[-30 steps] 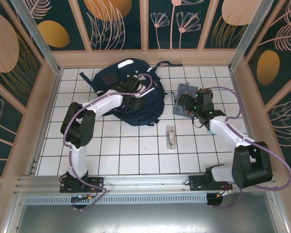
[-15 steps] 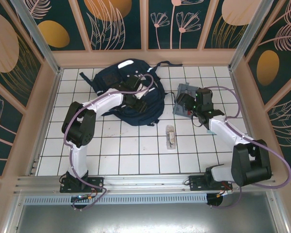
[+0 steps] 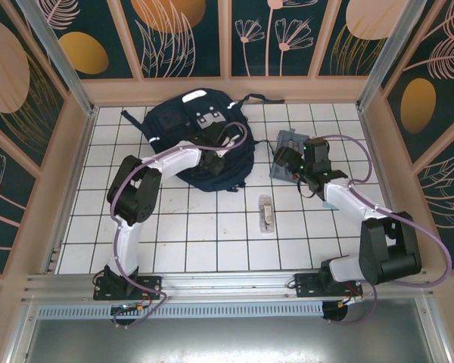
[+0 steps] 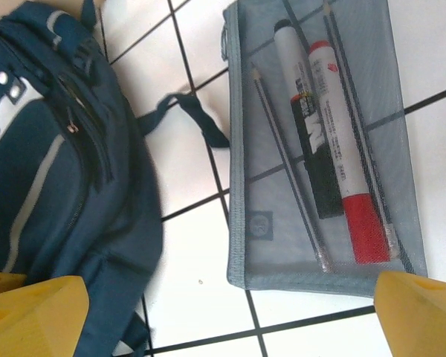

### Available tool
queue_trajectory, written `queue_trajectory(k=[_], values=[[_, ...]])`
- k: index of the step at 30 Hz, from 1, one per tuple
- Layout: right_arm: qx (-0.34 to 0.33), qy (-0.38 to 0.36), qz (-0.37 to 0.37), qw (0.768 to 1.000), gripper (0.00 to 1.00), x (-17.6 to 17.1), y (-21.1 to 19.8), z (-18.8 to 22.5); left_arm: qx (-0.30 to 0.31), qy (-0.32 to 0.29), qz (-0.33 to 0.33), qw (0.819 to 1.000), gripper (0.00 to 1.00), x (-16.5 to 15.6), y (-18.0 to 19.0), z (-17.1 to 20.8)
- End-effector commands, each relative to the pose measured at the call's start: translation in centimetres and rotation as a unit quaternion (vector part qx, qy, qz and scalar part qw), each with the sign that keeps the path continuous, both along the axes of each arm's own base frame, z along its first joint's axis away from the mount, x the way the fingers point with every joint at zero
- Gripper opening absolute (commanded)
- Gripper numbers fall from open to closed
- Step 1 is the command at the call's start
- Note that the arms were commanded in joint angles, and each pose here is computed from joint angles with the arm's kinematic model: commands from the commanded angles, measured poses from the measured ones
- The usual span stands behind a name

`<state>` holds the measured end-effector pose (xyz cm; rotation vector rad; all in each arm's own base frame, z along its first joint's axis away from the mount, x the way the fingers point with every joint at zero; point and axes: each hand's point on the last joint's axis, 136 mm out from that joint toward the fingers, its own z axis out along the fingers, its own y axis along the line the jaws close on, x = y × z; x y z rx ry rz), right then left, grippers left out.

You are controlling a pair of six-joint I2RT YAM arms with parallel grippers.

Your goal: Pack books, pencil case, and school supplies into a backpack

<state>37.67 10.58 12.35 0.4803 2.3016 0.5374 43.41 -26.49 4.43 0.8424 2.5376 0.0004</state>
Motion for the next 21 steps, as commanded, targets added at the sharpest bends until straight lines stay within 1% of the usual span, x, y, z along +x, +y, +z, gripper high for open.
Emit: queue_trajectory(k=[1, 5, 10, 13, 15, 21], values=[[-0.033, 0.016, -0.018, 0.999, 0.99, 1.1, -1.1, -0.6, 0.041, 0.026, 0.017, 0.999, 0.0, 0.4, 2.2, -3.7], [-0.099, 0.048, -0.044, 0.993, 0.99, 2.8, -3.4, -2.6, -0.011, 0.048, -0.001, 0.999, 0.0, -0.7, 0.4, -2.3], [-0.12, 0.072, -0.045, 0.989, 0.99, 5.2, -5.1, -5.2, -0.1, 0.042, -0.009, 0.994, 0.0, -1.5, -1.8, 2.9], [-0.143, 0.087, -0.043, 0.985, 0.99, 6.6, -6.3, -6.3, -0.129, 0.034, -0.009, 0.991, 0.0, -1.3, -2.4, 5.5], [-0.147, 0.094, -0.033, 0.984, 0.99, 7.6, -6.7, -6.9, -0.144, 0.036, -0.008, 0.989, 0.0, -1.3, -2.7, 6.8], [-0.153, 0.09, -0.003, 0.984, 0.97, 9.9, -6.1, -7.7, -0.195, 0.036, -0.005, 0.98, 0.0, -1.0, -4.0, 10.8]])
